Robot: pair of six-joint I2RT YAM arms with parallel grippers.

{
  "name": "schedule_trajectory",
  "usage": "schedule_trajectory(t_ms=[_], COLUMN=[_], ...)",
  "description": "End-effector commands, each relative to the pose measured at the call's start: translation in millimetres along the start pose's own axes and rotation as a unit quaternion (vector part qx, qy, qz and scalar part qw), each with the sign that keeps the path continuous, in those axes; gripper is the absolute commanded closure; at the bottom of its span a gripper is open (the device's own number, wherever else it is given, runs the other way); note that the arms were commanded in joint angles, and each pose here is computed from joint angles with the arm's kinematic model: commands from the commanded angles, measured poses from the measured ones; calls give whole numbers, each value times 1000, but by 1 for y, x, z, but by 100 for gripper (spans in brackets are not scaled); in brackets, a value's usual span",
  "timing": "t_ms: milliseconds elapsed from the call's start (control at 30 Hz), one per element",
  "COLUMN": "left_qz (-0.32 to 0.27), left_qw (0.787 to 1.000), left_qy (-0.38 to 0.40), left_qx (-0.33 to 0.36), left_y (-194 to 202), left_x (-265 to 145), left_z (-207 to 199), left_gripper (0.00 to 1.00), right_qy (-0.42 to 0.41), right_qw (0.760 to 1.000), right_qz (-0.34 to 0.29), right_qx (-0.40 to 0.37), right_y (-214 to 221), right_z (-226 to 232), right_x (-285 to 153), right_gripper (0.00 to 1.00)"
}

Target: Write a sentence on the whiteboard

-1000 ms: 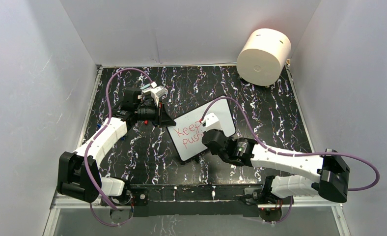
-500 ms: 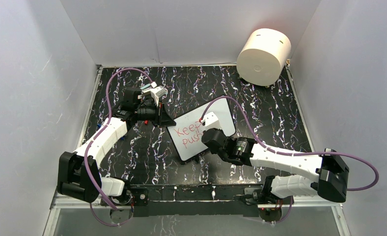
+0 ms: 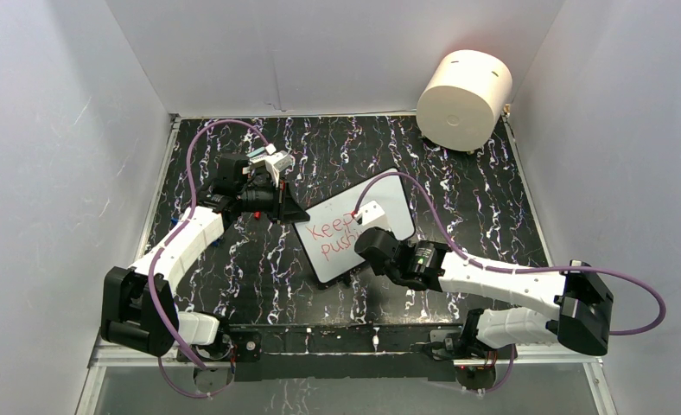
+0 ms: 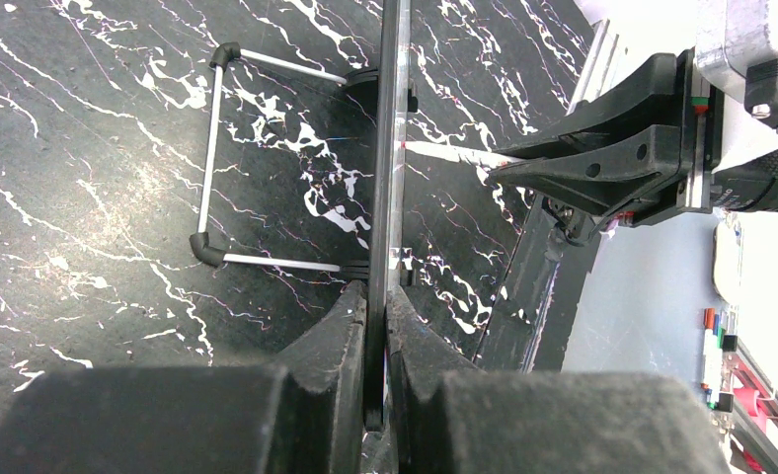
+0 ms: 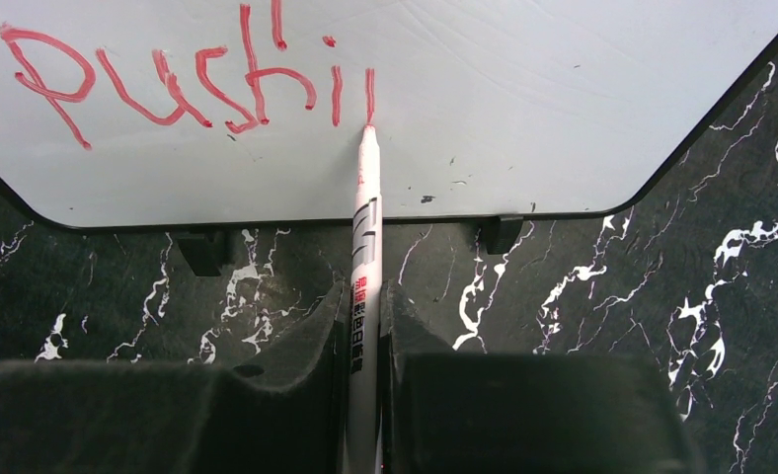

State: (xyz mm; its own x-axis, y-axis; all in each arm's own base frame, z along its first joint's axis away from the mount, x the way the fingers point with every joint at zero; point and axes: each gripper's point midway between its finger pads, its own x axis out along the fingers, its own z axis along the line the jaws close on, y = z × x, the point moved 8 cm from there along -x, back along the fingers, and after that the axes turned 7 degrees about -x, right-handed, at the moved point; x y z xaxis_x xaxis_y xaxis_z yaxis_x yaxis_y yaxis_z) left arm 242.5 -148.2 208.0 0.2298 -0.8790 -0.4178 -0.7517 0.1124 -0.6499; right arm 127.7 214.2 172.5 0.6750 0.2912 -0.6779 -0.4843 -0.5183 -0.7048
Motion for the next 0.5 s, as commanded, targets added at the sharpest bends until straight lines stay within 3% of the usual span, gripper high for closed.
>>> schedule_trajectory(t_ms=[0, 467], left_qz=[33, 34], left_qw=[998, 998], left_qy=[-54, -53], left_qx=[-24, -24], left_y=[16, 17], left_x=[4, 4], left_z=[15, 15], left_gripper=[100, 100], right_qy=[4, 17], right_qw=[1000, 998], right_qz=[-9, -51], right_qx=[17, 12], right_y=[-6, -25], right_z=[0, -2], right_x=[0, 1], right_gripper=[100, 100])
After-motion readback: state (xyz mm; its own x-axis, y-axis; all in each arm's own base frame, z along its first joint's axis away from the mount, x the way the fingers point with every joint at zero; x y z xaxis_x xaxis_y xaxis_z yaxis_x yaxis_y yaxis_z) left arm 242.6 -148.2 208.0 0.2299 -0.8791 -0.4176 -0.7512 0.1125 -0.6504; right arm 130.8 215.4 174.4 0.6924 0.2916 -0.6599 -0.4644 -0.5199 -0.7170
